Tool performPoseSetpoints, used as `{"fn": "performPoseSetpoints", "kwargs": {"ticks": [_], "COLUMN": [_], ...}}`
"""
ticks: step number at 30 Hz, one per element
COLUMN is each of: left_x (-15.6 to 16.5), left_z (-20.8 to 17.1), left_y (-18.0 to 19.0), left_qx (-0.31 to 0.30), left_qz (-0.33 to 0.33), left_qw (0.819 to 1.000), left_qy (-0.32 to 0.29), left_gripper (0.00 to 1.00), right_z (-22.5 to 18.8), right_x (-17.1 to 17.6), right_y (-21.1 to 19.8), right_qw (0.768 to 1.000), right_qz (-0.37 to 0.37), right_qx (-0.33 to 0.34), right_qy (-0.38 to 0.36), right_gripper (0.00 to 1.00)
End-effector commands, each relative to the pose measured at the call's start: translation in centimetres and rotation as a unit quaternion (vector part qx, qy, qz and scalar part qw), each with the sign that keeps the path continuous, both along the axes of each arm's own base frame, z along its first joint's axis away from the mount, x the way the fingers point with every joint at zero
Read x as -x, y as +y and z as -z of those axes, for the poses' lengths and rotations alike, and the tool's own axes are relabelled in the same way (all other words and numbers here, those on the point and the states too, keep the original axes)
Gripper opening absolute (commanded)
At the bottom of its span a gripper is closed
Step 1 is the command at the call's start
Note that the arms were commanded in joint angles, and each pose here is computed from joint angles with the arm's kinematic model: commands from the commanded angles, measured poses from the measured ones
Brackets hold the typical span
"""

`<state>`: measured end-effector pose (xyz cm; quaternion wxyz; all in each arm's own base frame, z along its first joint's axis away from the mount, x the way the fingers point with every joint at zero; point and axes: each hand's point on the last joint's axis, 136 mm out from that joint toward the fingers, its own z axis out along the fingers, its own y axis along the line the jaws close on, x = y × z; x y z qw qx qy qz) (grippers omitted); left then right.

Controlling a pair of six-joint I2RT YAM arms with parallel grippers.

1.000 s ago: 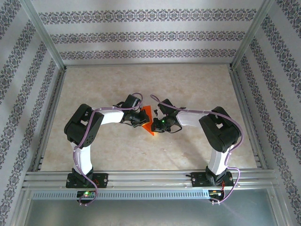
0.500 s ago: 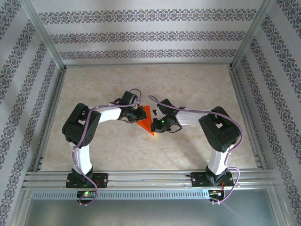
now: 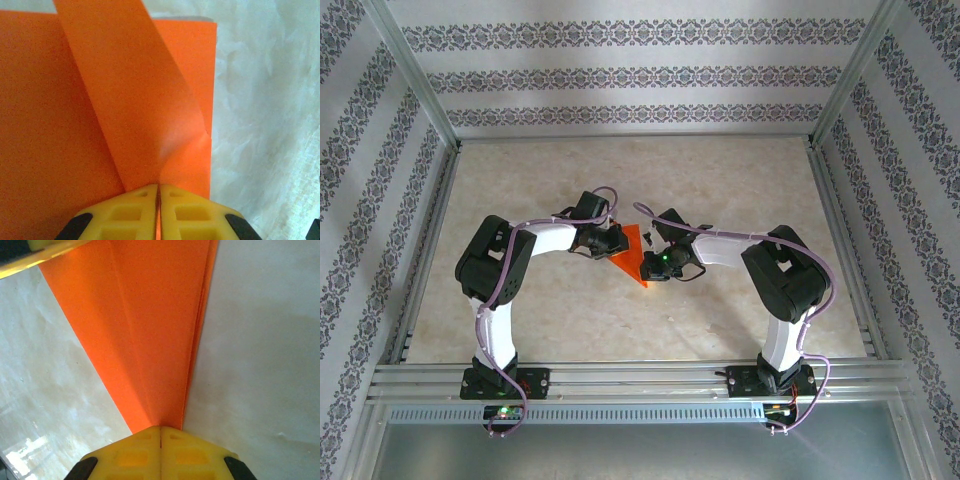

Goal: Fold a paper plane with a square sheet of paper (pick it up from the middle)
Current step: Fourth fold the wing at the center of the table.

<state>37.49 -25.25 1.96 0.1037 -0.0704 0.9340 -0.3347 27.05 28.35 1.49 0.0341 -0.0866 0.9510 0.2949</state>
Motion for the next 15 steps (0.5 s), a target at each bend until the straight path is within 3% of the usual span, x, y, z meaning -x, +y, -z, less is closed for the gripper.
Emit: {"fn": "performPoseSetpoints", "kwargs": {"ticks": [1, 6, 15], "left_x": [0.4, 0.8, 0.9], "left_z": [2.5, 2.8, 2.8], "left_y": [2.0, 2.2, 2.1], "left_qx": [-0.040, -0.042, -0.039], "left_qz": [-0.012, -0.013, -0.011], "left_qw": [0.999, 0.999, 0.999], "left_qy": [0.027, 0.032, 0.034], "left_gripper": [0.10, 0.10, 0.10], "right_z": [-0.3, -3.5, 0.0], "right_x": [0.4, -2.5, -3.2], "right_y": [-0.5, 1.8, 1.7], "right_qw": [1.000, 0.998, 0.999], "right_qz": [0.007, 0.021, 0.037], "right_qx": [0.007, -0.042, -0.012], "right_qy": [0.006, -0.037, -0.013], "right_gripper": [0.08, 0.09, 0.07]}}
